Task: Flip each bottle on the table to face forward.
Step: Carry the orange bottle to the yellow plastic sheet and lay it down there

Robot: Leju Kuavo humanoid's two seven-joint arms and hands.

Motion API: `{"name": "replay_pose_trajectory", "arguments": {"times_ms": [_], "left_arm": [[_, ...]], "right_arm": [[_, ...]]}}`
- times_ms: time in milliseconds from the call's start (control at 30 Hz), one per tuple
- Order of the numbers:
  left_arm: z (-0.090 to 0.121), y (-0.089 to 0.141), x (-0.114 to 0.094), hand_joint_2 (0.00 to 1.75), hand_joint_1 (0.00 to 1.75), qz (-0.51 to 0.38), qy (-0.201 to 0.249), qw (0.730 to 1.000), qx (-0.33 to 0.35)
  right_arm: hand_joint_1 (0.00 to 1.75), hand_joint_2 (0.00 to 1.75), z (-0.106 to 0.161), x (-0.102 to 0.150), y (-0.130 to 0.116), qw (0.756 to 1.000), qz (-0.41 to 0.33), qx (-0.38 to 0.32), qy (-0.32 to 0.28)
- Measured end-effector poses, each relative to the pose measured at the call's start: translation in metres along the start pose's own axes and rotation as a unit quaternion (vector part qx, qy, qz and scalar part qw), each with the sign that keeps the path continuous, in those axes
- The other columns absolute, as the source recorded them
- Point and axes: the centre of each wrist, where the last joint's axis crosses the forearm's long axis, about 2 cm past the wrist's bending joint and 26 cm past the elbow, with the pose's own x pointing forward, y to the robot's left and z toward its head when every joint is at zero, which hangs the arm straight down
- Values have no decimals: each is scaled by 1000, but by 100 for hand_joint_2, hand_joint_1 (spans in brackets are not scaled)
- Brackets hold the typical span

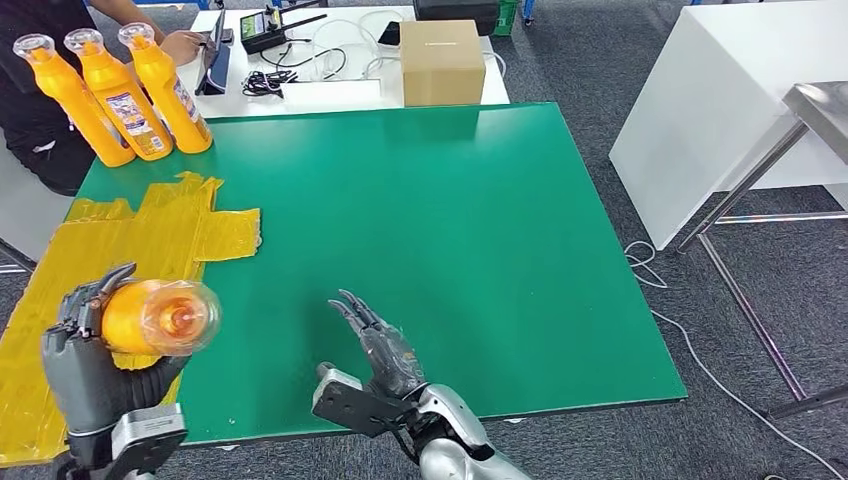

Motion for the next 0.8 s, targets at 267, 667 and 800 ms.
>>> {"name": "replay_pose_trajectory", "arguments": {"times_ms": [267, 667, 800], "left_arm": [[-12, 3, -35, 175, 175, -297, -92, 949, -55], [5, -14, -67, 175, 175, -388, -29, 913, -120], [10, -24, -71, 175, 175, -385, -20, 912, -138]], "right_arm": [[0, 0, 14, 15, -22, 996, -59, -49, -45], [0, 0, 37, 20, -43, 988, -85, -108, -75], [0, 0, 38, 21, -45, 987, -84, -109, -77]]}}
